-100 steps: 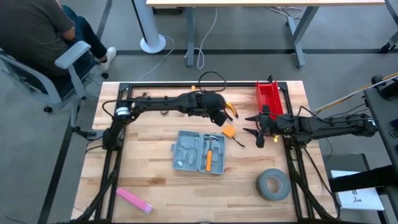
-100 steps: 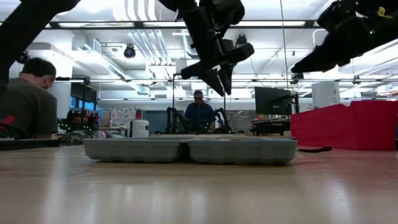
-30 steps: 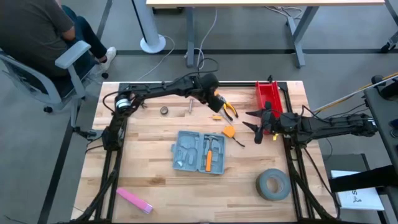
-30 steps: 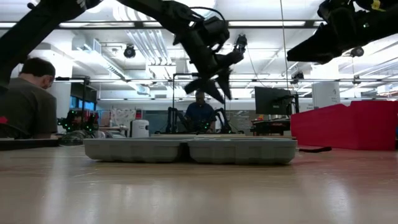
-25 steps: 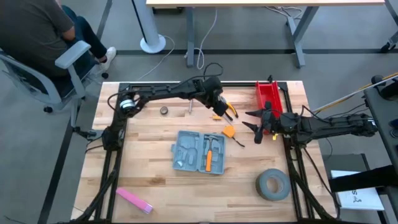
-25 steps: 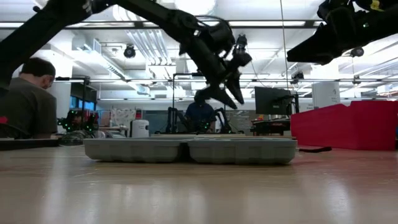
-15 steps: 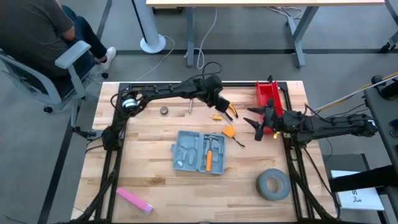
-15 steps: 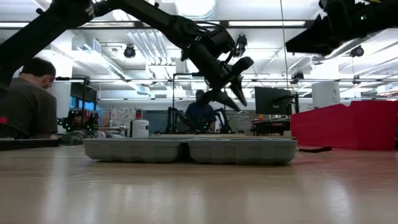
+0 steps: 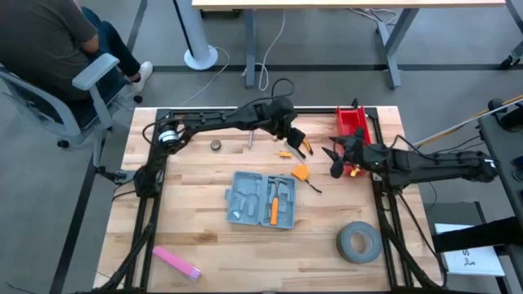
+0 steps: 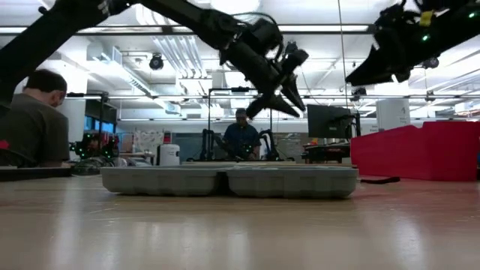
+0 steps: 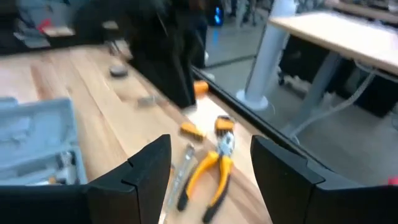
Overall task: Prefit tool cases
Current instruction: Put the yellow pliers into the gray pre-fit tool case
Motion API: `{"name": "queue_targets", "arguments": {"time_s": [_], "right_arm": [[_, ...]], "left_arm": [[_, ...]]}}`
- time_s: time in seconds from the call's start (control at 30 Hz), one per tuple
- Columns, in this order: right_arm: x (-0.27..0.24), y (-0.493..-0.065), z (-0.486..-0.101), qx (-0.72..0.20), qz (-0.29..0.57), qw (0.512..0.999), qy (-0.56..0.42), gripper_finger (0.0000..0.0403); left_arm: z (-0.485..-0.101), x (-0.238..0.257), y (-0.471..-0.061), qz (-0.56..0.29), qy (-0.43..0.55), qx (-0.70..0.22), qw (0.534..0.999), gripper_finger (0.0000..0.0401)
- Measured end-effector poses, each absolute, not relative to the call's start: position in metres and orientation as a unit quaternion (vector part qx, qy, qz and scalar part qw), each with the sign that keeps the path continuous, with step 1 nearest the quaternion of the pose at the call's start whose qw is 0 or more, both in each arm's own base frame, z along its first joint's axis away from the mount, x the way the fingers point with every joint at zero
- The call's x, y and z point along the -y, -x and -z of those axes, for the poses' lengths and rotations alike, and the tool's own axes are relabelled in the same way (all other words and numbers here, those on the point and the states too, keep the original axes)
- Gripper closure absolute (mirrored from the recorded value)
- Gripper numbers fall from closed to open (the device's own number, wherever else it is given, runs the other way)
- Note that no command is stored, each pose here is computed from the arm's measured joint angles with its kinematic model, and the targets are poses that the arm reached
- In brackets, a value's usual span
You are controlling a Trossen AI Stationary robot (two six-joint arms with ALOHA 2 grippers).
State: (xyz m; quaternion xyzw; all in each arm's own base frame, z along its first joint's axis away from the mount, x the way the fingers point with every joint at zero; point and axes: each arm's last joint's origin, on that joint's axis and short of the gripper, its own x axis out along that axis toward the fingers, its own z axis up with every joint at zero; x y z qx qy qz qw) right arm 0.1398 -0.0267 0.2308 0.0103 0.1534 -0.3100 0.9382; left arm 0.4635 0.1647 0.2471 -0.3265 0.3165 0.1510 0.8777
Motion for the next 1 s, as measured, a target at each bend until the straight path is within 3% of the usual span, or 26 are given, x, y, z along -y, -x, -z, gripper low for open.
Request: {"name": "queue_targets", "arguments": {"time_s": [0.43, 0.7, 1.0], "right_arm": [[0.079, -0.171, -0.252, -0.206, 0.297, 0.932, -0.021, 0.0204], [0.124, -0.182, -0.224, -0.262, 0.323, 0.907, -0.064, 0.0204], [0.141, -0.203, -0.182, -0.325, 0.305, 0.890, -0.098, 0.0204]], "left_arm": [[-0.310, -0.132, -0.431, -0.210, 0.235, -0.327, 0.891, 0.0308], [-0.302, -0.112, -0.425, -0.218, 0.216, -0.351, 0.885, 0.0308], [-0.275, -0.092, -0.416, -0.216, 0.229, -0.380, 0.870, 0.0307]]}}
